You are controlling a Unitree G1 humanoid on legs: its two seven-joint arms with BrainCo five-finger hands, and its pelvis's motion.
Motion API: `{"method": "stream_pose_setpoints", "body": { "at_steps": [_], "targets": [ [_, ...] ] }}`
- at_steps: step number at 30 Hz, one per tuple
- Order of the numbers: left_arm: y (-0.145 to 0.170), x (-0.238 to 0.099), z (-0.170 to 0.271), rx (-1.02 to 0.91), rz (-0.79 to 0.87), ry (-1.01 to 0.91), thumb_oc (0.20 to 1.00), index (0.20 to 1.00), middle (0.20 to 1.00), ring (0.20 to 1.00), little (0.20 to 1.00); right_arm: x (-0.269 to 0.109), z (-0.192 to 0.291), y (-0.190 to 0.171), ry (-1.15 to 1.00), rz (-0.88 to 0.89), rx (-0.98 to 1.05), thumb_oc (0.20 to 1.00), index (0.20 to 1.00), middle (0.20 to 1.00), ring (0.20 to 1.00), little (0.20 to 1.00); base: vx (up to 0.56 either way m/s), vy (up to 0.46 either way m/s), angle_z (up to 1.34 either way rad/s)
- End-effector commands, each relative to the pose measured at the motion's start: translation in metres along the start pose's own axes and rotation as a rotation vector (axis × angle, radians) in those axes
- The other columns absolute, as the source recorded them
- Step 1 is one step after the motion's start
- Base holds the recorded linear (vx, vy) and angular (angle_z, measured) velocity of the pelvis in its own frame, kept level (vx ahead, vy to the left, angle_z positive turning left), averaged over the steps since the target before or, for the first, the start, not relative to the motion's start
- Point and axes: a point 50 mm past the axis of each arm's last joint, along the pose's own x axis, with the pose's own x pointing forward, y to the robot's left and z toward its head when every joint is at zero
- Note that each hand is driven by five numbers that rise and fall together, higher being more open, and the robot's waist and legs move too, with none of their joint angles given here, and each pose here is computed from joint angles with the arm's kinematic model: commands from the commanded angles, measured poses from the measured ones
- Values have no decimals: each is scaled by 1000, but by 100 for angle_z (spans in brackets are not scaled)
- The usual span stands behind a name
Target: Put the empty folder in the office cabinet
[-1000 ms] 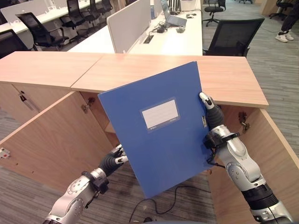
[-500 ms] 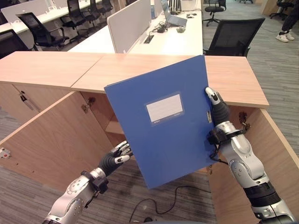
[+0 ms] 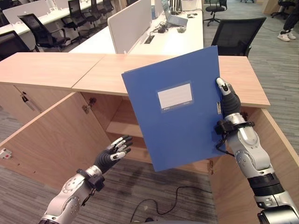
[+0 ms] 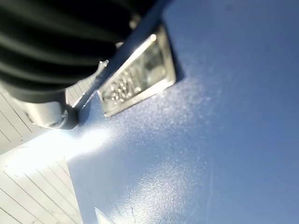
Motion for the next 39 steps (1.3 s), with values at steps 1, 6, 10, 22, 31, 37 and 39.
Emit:
{"method": "stream_pose_setpoints", "body": {
  "at_steps": [1, 6, 10, 22, 31, 37, 39],
  "targets": [
    [-5, -4, 33, 41, -52, -120, 1000, 1000, 1000, 1000, 1000, 20, 39, 9, -211, 36, -31, 200, 200, 200, 200, 200, 0, 0, 0],
    [-18, 2, 41, 12, -79, -186, 1000, 1000, 1000, 1000, 1000, 20, 34, 16, -196, 49, -29, 200, 200, 200, 200, 200, 0, 0, 0],
    [-27, 11, 43, 30, -97, -209, 1000, 1000, 1000, 1000, 1000, 21, 28, 25, -179, 70, 3, 200, 200, 200, 200, 200, 0, 0, 0],
    [-29, 37, 48, 69, -64, -260, 1000, 1000, 1000, 1000, 1000, 22, 18, 50, -151, 138, 111, 200, 200, 200, 200, 200, 0, 0, 0],
    [-32, 47, 47, 78, -67, -254, 1000, 1000, 1000, 1000, 1000, 23, 15, 58, -141, 158, 148, 200, 200, 200, 200, 200, 0, 0, 0],
    [-38, 50, 44, 77, -101, -234, 1000, 1000, 1000, 1000, 1000, 23, 12, 63, -127, 177, 154, 200, 200, 200, 200, 200, 0, 0, 0],
    [-40, 50, 43, 77, -115, -223, 1000, 1000, 1000, 1000, 1000, 24, 12, 65, -125, 182, 154, 200, 200, 200, 200, 200, 0, 0, 0]
  ]
}}
